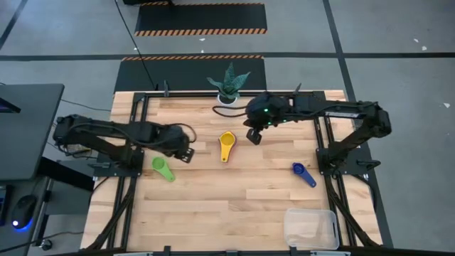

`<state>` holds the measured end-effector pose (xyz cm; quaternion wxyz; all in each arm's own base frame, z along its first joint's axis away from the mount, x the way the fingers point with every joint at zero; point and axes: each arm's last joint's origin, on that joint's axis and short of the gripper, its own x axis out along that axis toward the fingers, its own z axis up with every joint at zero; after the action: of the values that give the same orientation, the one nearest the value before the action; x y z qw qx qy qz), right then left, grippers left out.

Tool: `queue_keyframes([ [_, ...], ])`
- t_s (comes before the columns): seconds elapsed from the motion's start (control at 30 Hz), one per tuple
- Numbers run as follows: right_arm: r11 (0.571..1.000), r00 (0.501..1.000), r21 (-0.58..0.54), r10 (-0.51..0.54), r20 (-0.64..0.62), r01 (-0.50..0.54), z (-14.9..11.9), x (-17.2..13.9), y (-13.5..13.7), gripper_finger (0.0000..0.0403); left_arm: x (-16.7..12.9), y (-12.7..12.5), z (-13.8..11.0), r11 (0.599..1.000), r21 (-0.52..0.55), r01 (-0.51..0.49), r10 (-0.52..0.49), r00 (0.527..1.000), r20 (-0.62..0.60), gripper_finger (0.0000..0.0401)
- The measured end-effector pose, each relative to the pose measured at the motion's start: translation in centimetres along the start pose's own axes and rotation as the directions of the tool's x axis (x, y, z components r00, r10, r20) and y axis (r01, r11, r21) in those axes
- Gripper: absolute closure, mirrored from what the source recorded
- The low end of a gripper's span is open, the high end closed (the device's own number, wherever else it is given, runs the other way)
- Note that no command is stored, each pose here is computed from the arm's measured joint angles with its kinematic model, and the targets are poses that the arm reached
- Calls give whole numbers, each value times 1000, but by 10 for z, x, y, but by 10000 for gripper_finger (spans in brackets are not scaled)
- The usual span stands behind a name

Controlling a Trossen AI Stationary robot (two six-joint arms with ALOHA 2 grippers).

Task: Nest measuring cups in basket
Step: Stack the green measuring cup on top of the yellow measuring cup

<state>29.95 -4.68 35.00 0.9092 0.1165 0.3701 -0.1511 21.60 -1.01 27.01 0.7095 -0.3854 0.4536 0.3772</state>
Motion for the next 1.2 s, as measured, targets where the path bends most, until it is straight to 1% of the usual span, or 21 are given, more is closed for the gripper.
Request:
queue_keyframes([
  [0.17,999,999,-42,16,51,-14,1,-19,1,402,-9,11,-18,984,-144,-101,93,994,-60,347],
  [0.27,998,997,-62,21,70,-16,1,-25,0,401,-10,11,-24,967,-222,-125,104,989,-105,363],
  [0.33,997,997,-74,22,76,-16,1,-27,0,401,-10,9,-27,964,-238,-121,94,988,-121,368],
  [0.47,996,997,-82,22,77,-16,1,-27,0,401,-10,8,-31,967,-223,-121,92,986,-136,368],
  [0.6,996,997,-83,22,76,-16,1,-27,0,401,-10,9,-31,968,-213,-132,104,985,-138,362],
  [0.67,996,997,-82,22,78,-16,2,-27,0,401,-11,12,-32,966,-205,-158,129,981,-147,357],
  [0.73,996,997,-83,23,80,-16,2,-27,0,400,-12,16,-33,958,-201,-206,172,969,-175,348],
  [0.83,996,996,-82,25,88,-18,3,-27,0,400,-13,22,-33,932,-238,-275,221,948,-230,327],
  [0.93,997,994,-80,29,106,-21,4,-27,1,400,-13,23,-34,914,-280,-294,230,943,-238,305],
  [1.03,997,992,-79,34,121,-25,6,-27,1,400,-13,23,-34,893,-336,-300,234,946,-223,287],
  [1.2,997,989,-78,39,143,-28,8,-28,2,400,-5,21,-33,833,-428,-352,308,936,-172,280],
])
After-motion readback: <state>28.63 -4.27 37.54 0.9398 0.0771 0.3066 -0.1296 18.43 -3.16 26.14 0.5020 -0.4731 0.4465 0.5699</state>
